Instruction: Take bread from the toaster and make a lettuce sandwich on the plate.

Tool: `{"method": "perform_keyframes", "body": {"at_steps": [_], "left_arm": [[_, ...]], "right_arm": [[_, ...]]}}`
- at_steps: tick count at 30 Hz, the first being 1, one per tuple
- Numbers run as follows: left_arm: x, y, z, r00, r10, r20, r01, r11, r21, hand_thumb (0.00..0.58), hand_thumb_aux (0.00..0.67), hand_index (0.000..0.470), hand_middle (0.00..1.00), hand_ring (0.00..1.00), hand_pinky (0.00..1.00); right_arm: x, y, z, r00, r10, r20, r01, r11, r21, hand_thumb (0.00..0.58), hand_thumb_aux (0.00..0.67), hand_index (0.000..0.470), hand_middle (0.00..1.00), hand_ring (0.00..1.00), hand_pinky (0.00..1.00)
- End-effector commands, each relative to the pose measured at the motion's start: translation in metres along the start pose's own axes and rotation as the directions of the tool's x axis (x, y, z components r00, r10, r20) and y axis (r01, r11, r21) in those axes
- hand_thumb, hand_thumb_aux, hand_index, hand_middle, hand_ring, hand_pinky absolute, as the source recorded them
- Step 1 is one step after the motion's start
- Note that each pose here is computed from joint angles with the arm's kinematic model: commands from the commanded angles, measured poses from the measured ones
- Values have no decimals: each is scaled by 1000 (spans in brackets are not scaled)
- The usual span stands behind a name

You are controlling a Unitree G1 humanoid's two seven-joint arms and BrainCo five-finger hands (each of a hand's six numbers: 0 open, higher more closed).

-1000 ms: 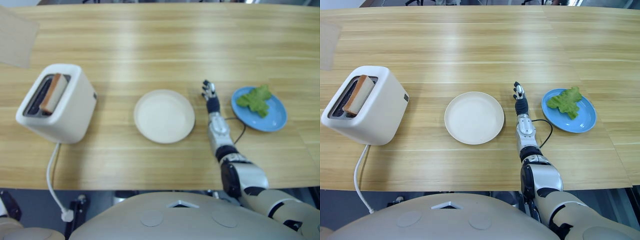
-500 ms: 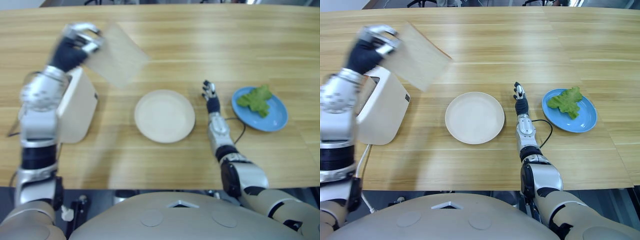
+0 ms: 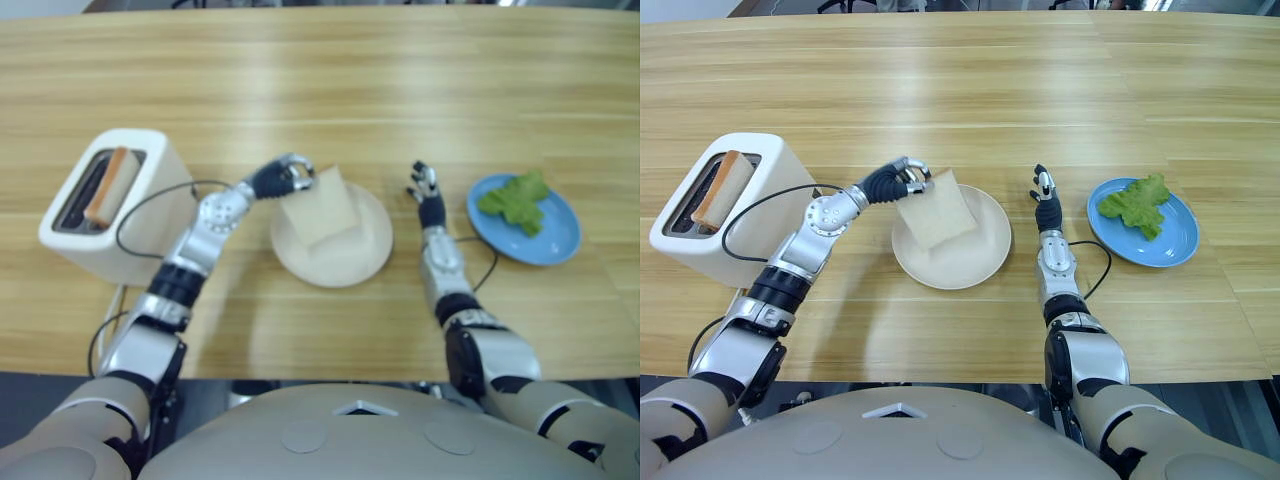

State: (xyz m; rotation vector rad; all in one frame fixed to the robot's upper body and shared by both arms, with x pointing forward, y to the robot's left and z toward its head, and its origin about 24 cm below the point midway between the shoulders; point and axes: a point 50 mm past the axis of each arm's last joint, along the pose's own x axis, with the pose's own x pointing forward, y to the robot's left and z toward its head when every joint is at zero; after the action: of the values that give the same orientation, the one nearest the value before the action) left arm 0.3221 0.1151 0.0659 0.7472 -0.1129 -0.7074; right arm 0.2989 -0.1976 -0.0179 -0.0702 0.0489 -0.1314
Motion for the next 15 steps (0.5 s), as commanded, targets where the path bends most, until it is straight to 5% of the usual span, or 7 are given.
{"method": "perform_keyframes", "body": {"at_steps": [1,10,11,12,13,14,15], "left_arm": [[7,-11,-8,995,-95,-30,98,991,91,580,670,460,1000,1000,1000],[14,-28,-9,975,-223,-20,216,913,346,580,670,460,1000,1000,1000],[15,-26,-7,978,-209,-15,199,906,373,528,470,323,1000,1000,1000],[16,-23,-5,982,-191,1,174,898,403,108,66,45,1000,1000,1000],[15,-22,-3,984,-178,13,156,893,423,108,66,45,1000,1000,1000],[15,-20,-1,985,-169,28,142,897,420,0,0,0,898,898,898],[15,-18,1,988,-149,46,113,889,443,0,0,0,898,898,898]], "right_arm": [[-10,-5,-17,996,-15,-85,15,1000,1,0,0,0,0,0,0],[-10,-6,-16,997,-13,-81,13,1000,-4,0,0,0,0,0,0],[-10,-6,-16,997,-12,-81,12,1000,-4,0,0,0,0,0,0],[-10,-6,-16,997,-11,-81,11,1000,-5,0,0,0,0,0,0],[-10,-5,-16,997,-9,-80,9,1000,-5,0,0,0,0,0,0],[-10,-5,-16,997,-7,-79,7,1000,-6,0,0,0,0,0,0],[-10,-5,-16,997,-6,-79,6,1000,-6,0,0,0,0,0,0]]}}
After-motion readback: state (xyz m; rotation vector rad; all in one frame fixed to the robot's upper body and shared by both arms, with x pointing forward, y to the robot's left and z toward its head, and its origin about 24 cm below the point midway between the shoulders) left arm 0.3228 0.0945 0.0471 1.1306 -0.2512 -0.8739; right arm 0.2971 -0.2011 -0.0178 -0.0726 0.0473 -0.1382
